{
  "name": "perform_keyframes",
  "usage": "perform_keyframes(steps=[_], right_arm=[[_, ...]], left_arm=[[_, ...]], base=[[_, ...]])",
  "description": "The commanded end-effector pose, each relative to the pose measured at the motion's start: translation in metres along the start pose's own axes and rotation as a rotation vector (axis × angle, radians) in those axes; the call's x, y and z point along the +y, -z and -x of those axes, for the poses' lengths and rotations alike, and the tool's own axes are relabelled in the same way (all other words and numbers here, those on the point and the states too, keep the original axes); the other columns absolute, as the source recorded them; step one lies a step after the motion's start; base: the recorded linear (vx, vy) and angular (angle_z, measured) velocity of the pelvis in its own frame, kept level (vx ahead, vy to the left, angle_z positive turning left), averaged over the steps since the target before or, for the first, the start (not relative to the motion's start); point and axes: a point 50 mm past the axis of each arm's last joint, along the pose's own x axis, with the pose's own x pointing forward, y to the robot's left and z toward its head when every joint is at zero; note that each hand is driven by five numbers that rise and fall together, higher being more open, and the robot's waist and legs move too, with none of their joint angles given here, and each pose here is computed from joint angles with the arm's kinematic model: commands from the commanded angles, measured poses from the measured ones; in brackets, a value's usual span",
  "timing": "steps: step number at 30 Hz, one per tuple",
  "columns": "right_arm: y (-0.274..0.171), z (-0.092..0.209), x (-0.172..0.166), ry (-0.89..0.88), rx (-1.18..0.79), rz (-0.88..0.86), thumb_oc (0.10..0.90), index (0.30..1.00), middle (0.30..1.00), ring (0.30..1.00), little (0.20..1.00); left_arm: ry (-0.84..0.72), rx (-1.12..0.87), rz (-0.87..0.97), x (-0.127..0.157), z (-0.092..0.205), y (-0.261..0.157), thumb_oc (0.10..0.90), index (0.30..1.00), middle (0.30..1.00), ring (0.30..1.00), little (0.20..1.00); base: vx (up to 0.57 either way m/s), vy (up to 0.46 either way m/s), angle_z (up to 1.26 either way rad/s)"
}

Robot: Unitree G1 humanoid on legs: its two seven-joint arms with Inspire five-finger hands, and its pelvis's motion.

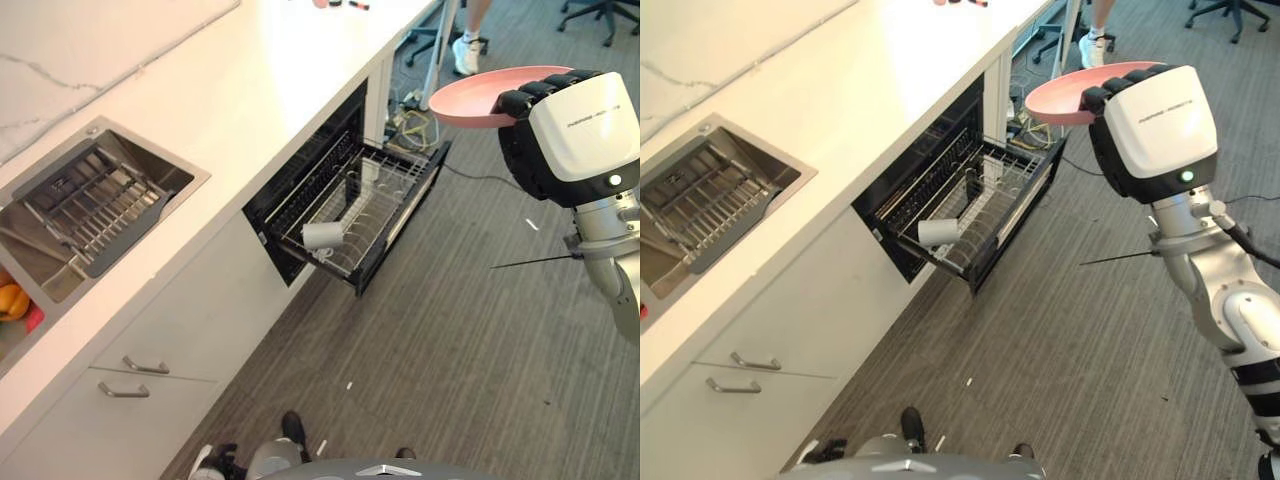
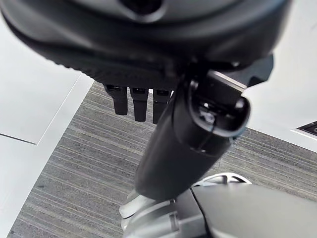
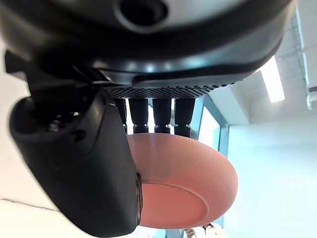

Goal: Place the dishes in the dishwasher.

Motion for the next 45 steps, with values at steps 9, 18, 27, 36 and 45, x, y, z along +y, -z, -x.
perform_keyframes(steps=[9,18,27,36,45], right_arm=[[-0.003,-0.002,0.014,-0.068,-0.004,-0.063,0.400,0.300,0.300,0.300,0.300],[0.019,-0.002,0.046,-0.175,0.101,-0.021,0.400,0.300,0.300,0.300,0.300],[0.037,-0.019,0.075,-0.242,0.195,0.027,0.400,0.300,0.300,0.300,0.300],[0.064,-0.056,0.069,-0.195,0.316,0.102,0.400,0.300,0.300,0.300,0.300],[0.110,-0.082,0.032,-0.110,0.457,0.248,0.596,0.594,0.594,0.594,0.594]], left_arm=[[0.016,-0.087,-0.072,0.003,-0.003,-0.025,0.800,0.900,0.900,0.900,0.900],[0.001,-0.014,-0.085,0.008,-0.002,-0.003,0.800,0.900,0.900,0.900,0.900],[-0.064,-0.023,-0.047,0.024,-0.003,-0.004,0.800,0.900,0.900,0.900,0.900],[-0.114,-0.124,0.029,0.033,-0.005,-0.032,0.800,0.900,0.900,0.900,0.900],[-0.140,-0.332,0.144,0.040,0.000,-0.084,0.800,0.900,0.900,0.900,0.900]], base=[[0.04,-0.050,0.26],[0.04,-0.064,0.46],[0.01,-0.068,0.46],[-0.01,-0.030,0.23],[-0.03,0.014,0.01]])
